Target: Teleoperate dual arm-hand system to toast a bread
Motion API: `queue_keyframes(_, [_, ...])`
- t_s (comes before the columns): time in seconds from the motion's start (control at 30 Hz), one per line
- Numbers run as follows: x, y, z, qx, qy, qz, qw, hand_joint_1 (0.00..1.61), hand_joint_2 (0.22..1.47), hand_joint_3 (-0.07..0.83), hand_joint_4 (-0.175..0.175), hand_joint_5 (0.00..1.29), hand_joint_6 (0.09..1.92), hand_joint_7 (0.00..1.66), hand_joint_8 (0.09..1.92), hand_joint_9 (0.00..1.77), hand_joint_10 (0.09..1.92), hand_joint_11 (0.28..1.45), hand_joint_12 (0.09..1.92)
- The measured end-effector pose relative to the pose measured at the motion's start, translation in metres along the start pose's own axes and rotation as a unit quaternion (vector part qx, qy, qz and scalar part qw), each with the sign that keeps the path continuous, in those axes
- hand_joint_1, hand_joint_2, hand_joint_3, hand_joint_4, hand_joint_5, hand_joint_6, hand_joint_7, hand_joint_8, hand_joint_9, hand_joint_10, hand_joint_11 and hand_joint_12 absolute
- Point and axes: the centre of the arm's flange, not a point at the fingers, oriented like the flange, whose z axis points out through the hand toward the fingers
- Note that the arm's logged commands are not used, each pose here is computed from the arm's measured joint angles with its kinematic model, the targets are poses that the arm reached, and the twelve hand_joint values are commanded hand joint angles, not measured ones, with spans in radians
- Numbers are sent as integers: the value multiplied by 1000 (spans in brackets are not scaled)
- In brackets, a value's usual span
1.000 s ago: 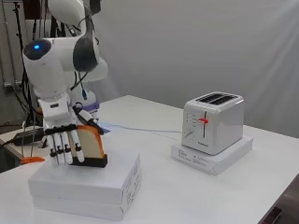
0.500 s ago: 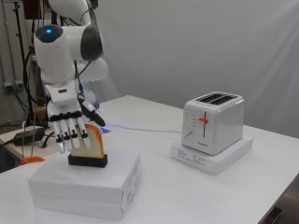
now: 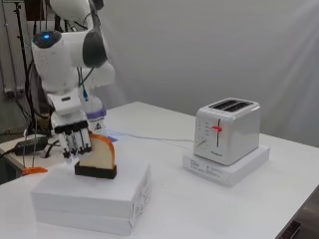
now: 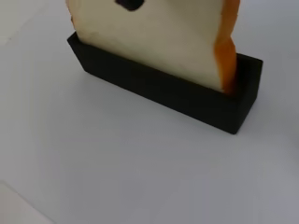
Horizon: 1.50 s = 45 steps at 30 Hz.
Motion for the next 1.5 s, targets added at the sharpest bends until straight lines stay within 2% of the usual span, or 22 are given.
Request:
queue_keyframes(0.07, [28, -15, -12, -14, 6, -32, 999, 1244, 1135, 0, -163, 766, 1249, 1156, 754, 1428, 165, 651, 957])
queue_keyframes(0.13, [68, -49, -44, -47, 23, -83, 995, 1242, 1147, 1, -172, 735, 1273, 1131, 811, 1454, 110, 649, 950])
queue_keyframes(0.27, [134, -134, -117, -114, 55, -179, 976, 1224, 1189, 2, -175, 656, 1383, 1045, 953, 1439, 87, 636, 845])
queue_keyframes(0.33, [161, -167, -137, -129, 66, -214, 966, 1214, 1210, 2, -175, 616, 1421, 1005, 1029, 1436, 87, 644, 818])
queue_keyframes(0.43, [184, -185, -136, -114, 71, -275, 952, 1212, 1219, -1, -175, 606, 1397, 984, 1099, 1454, 87, 651, 831])
queue_keyframes(0.57, [229, -203, -127, -107, 60, -382, 916, 1233, 1176, -2, -175, 699, 1235, 1056, 1021, 1505, 87, 643, 861])
queue_keyframes(0.67, [274, -255, -120, -113, 48, -442, 888, 1239, 1162, -1, -175, 720, 1214, 1091, 951, 1488, 87, 631, 811])
queue_keyframes(0.8, [322, -309, -85, -91, 31, -491, 866, 1240, 1161, 0, -175, 728, 1175, 1080, 990, 1511, 87, 644, 805])
queue_keyframes(0.9, [346, -317, -67, -70, 27, -501, 862, 1236, 1170, 0, -175, 708, 1214, 1067, 1002, 1492, 87, 643, 720])
queue_keyframes(1.0, [358, -341, -58, -65, 20, -528, 847, 1237, 1167, 0, -175, 706, 1238, 1081, 958, 1467, 87, 667, 573])
queue_keyframes(1.17, [360, -366, -68, -69, 25, -547, 834, 1232, 1177, 1, -175, 681, 1272, 1066, 979, 1451, 87, 684, 496])
queue_keyframes(1.3, [349, -379, -69, -69, 30, -553, 830, 1228, 1187, 0, -175, 658, 1306, 1050, 998, 1431, 87, 694, 450])
queue_keyframes(1.4, [347, -376, -61, -35, 61, -543, 837, 1234, 1164, 0, -173, 702, 1327, 1102, 845, 1379, 87, 710, 261])
queue_keyframes(1.47, [349, -378, -56, -7, 85, -535, 841, 1316, 1156, 2, -174, 658, 1352, 1003, 890, 1155, 674, 736, 157])
queue_keyframes(1.5, [350, -378, -53, 3, 89, -532, 842, 1335, 1162, 2, -175, 634, 1370, 957, 932, 1083, 892, 755, 136])
